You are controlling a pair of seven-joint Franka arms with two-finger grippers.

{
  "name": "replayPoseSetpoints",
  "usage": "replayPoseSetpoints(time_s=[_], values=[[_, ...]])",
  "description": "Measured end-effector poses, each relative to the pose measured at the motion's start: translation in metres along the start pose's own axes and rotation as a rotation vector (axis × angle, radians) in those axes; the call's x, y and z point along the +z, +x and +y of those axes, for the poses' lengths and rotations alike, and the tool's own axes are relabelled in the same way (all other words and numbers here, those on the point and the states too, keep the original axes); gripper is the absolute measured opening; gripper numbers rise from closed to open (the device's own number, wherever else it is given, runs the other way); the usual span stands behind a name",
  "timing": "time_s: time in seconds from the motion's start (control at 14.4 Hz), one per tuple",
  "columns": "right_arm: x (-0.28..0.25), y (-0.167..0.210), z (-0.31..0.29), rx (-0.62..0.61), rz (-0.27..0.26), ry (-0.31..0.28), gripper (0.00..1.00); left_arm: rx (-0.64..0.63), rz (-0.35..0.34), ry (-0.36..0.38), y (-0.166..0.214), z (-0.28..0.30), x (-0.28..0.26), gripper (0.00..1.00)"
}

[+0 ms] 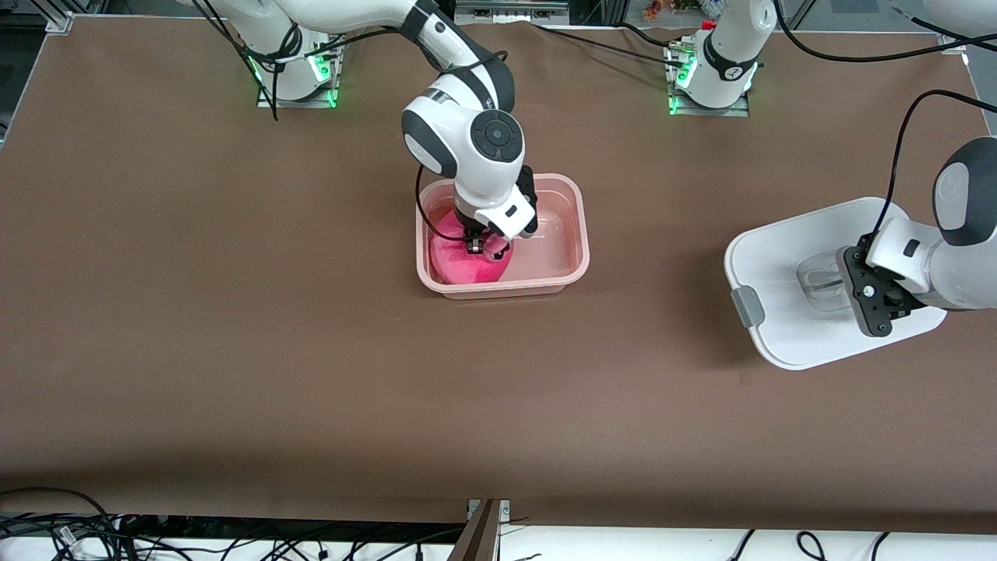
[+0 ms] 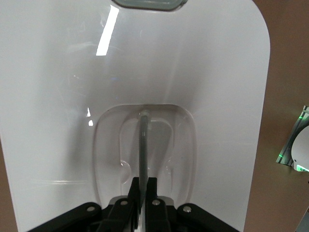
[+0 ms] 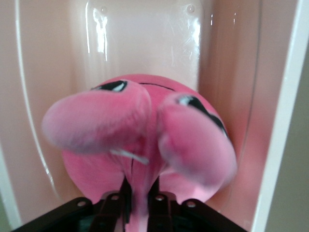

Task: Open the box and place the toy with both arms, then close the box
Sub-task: 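Open the right gripper to release the toy and withdraw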

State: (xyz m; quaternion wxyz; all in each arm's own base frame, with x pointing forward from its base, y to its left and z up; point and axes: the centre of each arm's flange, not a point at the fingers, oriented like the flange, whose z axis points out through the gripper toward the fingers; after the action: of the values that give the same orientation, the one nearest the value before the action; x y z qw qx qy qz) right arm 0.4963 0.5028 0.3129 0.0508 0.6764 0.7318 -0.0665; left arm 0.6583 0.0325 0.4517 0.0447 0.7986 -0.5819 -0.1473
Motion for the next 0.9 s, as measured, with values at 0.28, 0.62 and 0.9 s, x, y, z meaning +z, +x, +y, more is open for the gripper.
replayPoseSetpoints(time_s=[0.28, 0.62, 0.9], values=[[0.002, 0.013, 0.003, 0.118, 0.060, -0.046, 0.57, 0.001, 0.000, -0.001, 0.000, 0.000, 0.000, 0.07], [-0.006, 0.042, -0.014, 0.216, 0.124, -0.086, 1.00, 0.018, -0.002, 0.001, 0.011, 0.003, 0.000, 0.07], [-0.034, 0.010, 0.017, 0.321, 0.182, -0.067, 1.00, 0.024, -0.002, 0.001, 0.013, 0.003, 0.000, 0.07]])
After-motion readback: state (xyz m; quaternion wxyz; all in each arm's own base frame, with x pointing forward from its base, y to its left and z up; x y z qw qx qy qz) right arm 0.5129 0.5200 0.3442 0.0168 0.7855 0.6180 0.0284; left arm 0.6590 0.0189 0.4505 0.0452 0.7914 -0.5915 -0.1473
